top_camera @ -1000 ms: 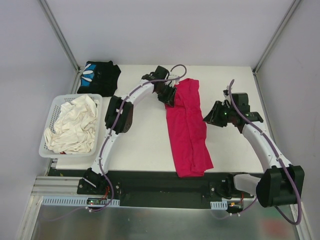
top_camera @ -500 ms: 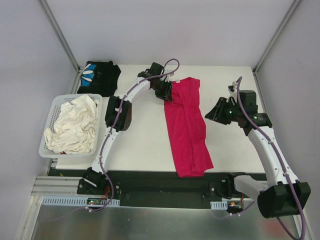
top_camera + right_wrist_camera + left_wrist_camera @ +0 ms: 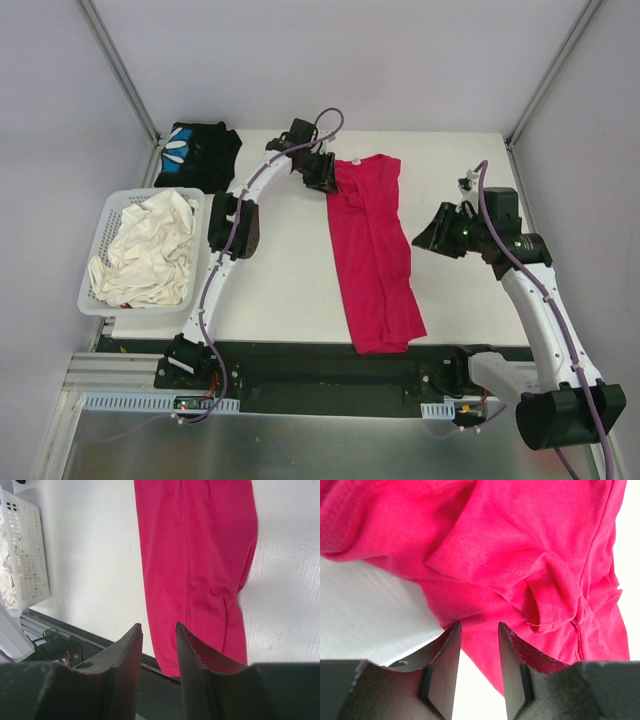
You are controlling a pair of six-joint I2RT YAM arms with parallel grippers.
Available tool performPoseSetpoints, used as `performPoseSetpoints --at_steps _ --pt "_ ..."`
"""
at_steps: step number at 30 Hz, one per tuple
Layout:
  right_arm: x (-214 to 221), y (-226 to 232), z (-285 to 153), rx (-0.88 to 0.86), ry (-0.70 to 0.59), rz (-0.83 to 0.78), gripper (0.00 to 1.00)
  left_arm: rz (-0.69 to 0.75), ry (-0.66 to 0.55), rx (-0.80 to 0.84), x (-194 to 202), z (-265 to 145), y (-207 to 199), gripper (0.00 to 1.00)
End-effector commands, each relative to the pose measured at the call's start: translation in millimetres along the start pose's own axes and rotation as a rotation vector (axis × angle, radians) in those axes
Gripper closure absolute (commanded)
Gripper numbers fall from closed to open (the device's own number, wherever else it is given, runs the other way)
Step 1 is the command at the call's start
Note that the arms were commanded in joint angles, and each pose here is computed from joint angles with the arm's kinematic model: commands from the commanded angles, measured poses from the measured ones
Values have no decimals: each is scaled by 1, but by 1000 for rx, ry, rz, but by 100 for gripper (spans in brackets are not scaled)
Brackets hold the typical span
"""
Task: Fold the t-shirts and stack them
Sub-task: Rotate the tshirt 90 degrees
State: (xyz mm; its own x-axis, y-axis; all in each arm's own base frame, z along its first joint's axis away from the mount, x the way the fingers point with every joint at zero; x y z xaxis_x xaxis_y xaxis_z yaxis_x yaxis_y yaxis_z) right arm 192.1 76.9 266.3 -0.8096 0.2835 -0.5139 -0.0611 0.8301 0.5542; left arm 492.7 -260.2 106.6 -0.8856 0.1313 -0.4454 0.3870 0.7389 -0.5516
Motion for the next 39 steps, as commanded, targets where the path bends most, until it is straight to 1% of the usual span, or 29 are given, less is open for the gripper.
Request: performPoseSetpoints --at_steps 1,3,5,6,7,8,9,11,12,14,15,17,23,27,32,39 --pt "-1 4 -10 -12 -17 -15 64 -19 -58 0 -15 -10 4 65" --pt "0 2 -7 -8 -14 -10 64 -22 -41 26 -12 -12 4 65" --pt "3 -1 -4 -3 -7 -8 64 2 -36 65 -12 -23 -8 66" --pt "2 0 -3 -6 -7 -4 64 -5 -4 73 -2 -22 -7 66" --pt "2 -1 -2 -8 -8 -6 64 39 -17 87 -5 -32 -17 66" --pt "3 -2 -1 -10 -7 -5 64 40 16 86 6 -30 -18 66" --pt "3 -2 1 -8 -8 4 64 67 3 93 5 -42 -30 66" --pt "2 -2 4 -19 -15 4 64 80 37 86 19 -43 -31 67" --pt "1 -2 6 -28 -12 6 64 117 25 96 18 -53 -43 67" --pt "1 -3 10 -34 0 13 64 130 49 89 29 -55 -47 67" --pt "2 -4 12 -40 11 16 64 156 36 81 29 -62 -56 67" --pt "3 -5 16 -44 21 19 64 164 44 74 35 -67 -59 67" --pt "5 -6 16 -54 20 11 64 212 28 114 43 -95 -91 66" --pt "5 -6 16 -57 12 1 64 235 77 131 62 -90 -102 67" --pt "2 -3 15 -73 2 0 64 207 175 174 87 -69 -102 67" --pt "-2 -4 22 -78 14 -10 64 206 242 220 103 -49 -104 67"
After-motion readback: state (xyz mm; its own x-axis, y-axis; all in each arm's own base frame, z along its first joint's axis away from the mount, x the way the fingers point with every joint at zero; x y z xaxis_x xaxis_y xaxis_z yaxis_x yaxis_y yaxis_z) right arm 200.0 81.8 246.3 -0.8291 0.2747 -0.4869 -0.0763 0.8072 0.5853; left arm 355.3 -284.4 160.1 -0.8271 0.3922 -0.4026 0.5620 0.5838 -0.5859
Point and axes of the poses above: each gripper's point midway between its finger pads, its own z axis out along the fingers, its own y axis along the line the jaws close on, x = y × z, the point moved 9 cm from there along -z, back along the fingers, and after that the axes turned 1 degree about z, right-handed, at the moved point
